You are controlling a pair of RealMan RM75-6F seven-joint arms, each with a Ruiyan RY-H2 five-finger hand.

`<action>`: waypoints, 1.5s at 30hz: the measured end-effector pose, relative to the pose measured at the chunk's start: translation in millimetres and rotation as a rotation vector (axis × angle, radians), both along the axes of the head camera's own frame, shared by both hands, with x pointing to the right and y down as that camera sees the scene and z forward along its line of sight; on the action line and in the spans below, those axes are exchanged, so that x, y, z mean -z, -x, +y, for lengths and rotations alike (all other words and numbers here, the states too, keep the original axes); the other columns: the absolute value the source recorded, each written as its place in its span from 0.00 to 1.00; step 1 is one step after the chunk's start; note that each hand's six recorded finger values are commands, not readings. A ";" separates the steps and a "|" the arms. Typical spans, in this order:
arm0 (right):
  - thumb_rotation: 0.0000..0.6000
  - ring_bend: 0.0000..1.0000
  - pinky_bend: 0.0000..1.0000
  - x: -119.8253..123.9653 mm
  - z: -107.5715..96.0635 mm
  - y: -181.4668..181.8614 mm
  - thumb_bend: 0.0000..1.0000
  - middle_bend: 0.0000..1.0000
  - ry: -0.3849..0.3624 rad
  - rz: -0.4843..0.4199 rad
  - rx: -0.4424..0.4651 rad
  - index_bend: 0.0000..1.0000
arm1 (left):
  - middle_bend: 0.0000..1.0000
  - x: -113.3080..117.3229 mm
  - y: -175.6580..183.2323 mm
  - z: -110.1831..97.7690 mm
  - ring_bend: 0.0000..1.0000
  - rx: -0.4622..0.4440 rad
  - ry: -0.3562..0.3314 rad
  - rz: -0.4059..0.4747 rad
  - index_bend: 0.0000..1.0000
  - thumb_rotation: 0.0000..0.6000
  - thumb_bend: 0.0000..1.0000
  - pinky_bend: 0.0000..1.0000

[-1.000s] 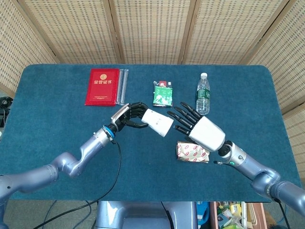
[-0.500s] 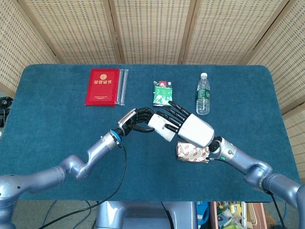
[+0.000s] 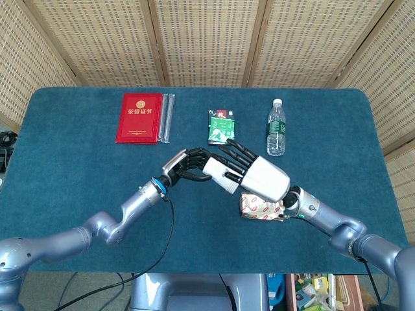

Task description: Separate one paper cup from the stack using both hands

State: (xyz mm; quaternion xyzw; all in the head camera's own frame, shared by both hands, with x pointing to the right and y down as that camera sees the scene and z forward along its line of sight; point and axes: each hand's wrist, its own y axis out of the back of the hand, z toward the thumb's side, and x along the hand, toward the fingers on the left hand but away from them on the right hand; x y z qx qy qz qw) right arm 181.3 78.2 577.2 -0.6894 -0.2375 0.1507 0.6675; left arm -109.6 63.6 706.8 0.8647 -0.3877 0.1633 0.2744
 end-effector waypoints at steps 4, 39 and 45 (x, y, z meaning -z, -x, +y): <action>1.00 0.01 0.04 -2.5 1.5 1.0 0.33 0.21 0.004 -0.002 -0.001 0.55 | 0.51 0.3 -2.3 1.7 0.45 0.002 0.005 0.007 0.54 1.00 0.13 0.46; 1.00 0.02 0.05 -7.9 6.7 8.6 0.52 0.21 -0.015 -0.007 0.012 0.66 | 0.51 -5.0 -5.7 10.4 0.45 -0.006 0.021 0.001 0.54 1.00 0.13 0.46; 1.00 0.02 0.05 -3.0 9.6 -2.8 0.52 0.22 -0.029 -0.017 0.014 0.66 | 0.51 -10.0 9.3 4.2 0.45 0.012 0.010 -0.030 0.54 1.00 0.13 0.46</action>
